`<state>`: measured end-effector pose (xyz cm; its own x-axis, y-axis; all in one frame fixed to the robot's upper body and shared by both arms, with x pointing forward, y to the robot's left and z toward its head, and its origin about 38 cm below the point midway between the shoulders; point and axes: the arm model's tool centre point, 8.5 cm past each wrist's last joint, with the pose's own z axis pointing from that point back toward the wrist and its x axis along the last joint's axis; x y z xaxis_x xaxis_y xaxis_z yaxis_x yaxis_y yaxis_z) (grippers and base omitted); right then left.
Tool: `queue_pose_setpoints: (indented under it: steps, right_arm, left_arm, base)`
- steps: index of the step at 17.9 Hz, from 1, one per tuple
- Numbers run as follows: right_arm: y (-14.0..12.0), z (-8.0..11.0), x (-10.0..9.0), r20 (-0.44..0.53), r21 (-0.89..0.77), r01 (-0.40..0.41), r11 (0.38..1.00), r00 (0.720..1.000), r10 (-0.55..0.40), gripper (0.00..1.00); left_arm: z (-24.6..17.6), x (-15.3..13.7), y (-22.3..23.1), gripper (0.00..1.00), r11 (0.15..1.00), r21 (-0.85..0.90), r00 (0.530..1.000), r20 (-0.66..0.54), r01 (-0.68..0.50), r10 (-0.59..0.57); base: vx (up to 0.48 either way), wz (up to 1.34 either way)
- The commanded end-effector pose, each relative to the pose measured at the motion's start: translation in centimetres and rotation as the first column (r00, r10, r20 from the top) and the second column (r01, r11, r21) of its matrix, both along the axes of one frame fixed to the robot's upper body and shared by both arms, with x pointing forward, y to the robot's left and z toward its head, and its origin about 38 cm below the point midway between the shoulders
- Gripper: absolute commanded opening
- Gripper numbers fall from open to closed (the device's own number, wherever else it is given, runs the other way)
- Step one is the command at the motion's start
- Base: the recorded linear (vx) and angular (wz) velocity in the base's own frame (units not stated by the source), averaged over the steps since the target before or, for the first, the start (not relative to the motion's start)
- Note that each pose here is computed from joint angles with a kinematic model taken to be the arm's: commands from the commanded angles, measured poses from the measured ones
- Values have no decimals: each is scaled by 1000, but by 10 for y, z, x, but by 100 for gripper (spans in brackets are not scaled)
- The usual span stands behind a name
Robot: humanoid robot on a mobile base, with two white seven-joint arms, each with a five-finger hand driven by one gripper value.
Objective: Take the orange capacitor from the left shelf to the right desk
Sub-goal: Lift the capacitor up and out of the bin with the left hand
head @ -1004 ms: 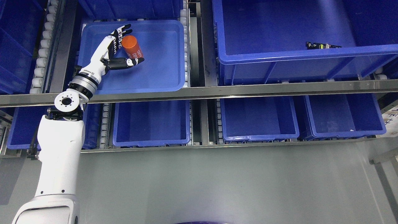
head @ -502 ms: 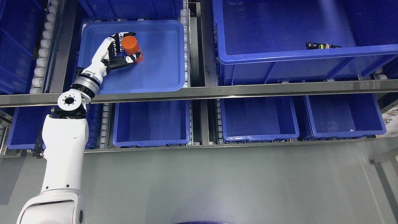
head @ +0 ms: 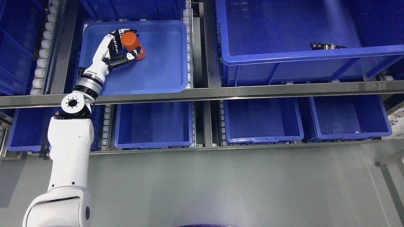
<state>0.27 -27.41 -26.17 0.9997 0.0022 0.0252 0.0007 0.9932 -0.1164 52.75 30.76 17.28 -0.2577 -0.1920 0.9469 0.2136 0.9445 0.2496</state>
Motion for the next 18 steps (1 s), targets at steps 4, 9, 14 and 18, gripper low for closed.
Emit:
queue_pose_setpoints:
  steps: [4, 9, 14, 18]
  right_arm:
    - [-11, 1, -7, -3, -17, 8, 1000, 1000, -8, 100]
    - [-11, 1, -7, -3, -17, 8, 1000, 1000, -8, 100]
    - [-11, 1, -7, -3, -17, 8, 1000, 1000, -8, 100]
    - [-11, 1, -7, -3, -17, 8, 1000, 1000, -8, 100]
  left_arm:
    - [70, -25, -16, 1, 966, -233, 948, 315, 115, -37]
    - [115, -46, -16, 0, 951, -308, 790, 586, 11, 181]
    - [119, -84, -48, 0, 963, -254, 740, 663, 86, 109]
    - [126, -95, -46, 0, 966, -245, 714, 691, 89, 110]
  base:
    - [0, 0]
    - [0, 0]
    - [0, 0]
    - [0, 0]
